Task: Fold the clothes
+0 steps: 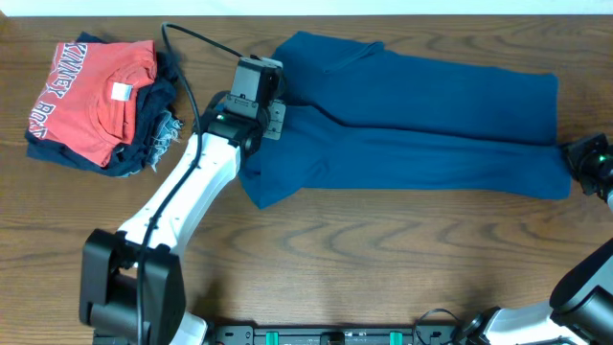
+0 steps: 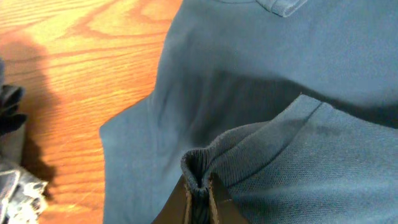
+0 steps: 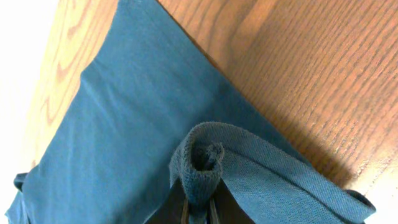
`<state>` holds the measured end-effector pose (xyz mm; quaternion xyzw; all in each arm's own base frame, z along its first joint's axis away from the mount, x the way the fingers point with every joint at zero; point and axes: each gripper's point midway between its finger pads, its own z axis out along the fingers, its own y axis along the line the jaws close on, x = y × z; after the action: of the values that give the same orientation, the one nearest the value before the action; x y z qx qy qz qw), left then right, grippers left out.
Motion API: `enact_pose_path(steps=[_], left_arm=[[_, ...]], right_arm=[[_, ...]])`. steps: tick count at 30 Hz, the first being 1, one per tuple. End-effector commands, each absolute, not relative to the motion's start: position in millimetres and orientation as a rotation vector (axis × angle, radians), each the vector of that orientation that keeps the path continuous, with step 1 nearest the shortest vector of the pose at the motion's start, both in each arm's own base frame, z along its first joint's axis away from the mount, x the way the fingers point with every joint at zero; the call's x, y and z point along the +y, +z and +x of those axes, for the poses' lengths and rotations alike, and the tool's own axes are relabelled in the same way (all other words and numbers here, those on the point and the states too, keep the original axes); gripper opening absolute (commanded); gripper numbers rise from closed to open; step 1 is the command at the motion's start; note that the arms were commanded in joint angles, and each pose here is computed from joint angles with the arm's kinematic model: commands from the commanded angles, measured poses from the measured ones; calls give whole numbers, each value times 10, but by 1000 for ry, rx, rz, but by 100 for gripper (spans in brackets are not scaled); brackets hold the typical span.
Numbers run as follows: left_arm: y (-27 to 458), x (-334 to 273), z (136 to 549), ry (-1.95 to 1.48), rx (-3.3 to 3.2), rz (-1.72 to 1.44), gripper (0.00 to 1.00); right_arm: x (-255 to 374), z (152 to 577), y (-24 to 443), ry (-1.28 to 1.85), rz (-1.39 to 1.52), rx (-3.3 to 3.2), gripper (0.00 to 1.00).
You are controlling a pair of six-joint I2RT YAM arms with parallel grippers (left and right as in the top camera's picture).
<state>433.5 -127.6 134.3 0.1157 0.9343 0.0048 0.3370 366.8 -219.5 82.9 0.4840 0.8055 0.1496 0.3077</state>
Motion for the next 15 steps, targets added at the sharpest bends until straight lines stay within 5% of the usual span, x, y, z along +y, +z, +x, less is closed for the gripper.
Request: enact_pose_path(steps=[1, 4, 6, 9, 15], left_arm=[[1267, -1314, 4443, 1, 2432, 300, 7], [1206, -1314, 4523, 3, 2421, 293, 36], [1196, -1279, 4550, 11, 2418, 283, 58], [1231, -1194, 4536, 30, 2424, 265, 69], [1342, -1150, 4267, 5, 2490, 287, 70]], right_arm=[[-2132, 3789, 714, 399, 1238, 2164, 18], [-2137, 3798, 616, 404, 1249, 2175, 48], [-2141, 3791, 596, 396, 1226, 2190, 56], [-2148, 3755, 645, 370, 1130, 2231, 66], [-2045, 3636, 1008, 472, 1081, 2198, 70]])
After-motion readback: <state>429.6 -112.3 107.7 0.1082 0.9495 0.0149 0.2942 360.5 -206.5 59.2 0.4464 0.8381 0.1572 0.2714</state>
